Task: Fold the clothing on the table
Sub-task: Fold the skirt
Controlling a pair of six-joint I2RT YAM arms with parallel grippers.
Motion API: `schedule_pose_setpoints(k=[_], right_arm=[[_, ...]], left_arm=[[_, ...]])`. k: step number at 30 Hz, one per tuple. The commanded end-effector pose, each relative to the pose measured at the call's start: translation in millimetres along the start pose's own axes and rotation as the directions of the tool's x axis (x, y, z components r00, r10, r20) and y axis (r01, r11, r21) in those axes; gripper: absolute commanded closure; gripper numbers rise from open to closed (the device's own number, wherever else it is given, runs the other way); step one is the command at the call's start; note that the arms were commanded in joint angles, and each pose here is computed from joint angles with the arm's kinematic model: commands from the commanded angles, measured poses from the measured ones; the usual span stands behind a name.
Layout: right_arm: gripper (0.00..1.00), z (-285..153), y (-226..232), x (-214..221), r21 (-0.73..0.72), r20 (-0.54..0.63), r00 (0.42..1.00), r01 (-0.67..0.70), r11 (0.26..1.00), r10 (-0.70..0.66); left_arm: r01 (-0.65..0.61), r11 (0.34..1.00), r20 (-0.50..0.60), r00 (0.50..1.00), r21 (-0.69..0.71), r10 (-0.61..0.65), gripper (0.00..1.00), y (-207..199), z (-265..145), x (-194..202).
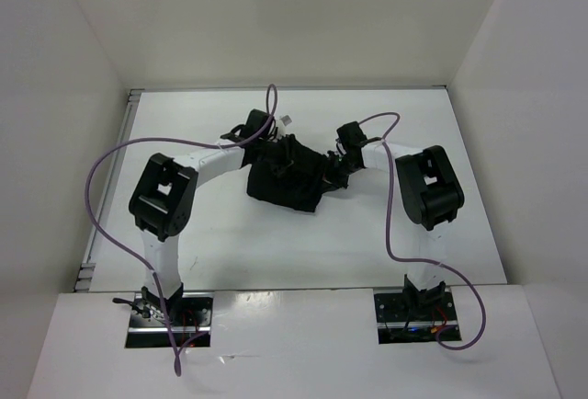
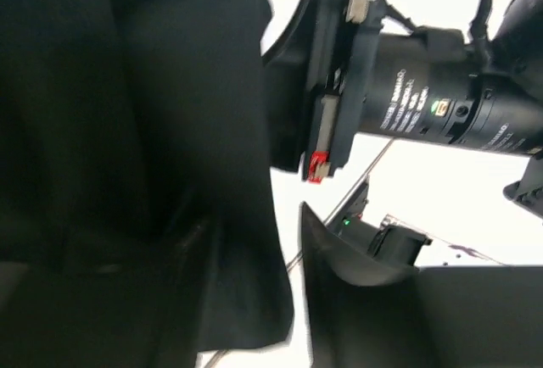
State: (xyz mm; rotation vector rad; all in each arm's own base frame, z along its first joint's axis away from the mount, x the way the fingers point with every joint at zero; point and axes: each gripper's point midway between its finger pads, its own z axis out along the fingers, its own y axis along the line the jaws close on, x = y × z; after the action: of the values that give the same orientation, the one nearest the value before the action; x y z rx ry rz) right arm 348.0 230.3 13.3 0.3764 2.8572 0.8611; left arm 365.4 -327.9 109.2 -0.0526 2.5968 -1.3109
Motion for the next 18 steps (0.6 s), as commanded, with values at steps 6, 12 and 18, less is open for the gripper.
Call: schedule_pose_setpoints(k=[6, 12, 18], right_arm=[[1.00, -13, 14, -6, -0.017, 0.061, 0.998, 0.026, 1.000, -0.025], [0.95, -78, 9, -17, 0.093, 0.220, 0.975, 0.004, 0.996, -0.024], [0.87, -158, 38, -17, 0.077, 0.368, 0.928, 0.025, 0.997, -0.052]], left_arm=[[-0.004, 0.980, 0.051, 0.999, 0.197, -0.006, 0.39, -55, 13, -29], [-0.109, 0.977, 0.181, 0.980, 0.181, 0.076, 0.38, -89, -51, -45], [-0.119, 0.991, 0.319, 0.943, 0.056, 0.095, 0.36, -57, -111, -58]])
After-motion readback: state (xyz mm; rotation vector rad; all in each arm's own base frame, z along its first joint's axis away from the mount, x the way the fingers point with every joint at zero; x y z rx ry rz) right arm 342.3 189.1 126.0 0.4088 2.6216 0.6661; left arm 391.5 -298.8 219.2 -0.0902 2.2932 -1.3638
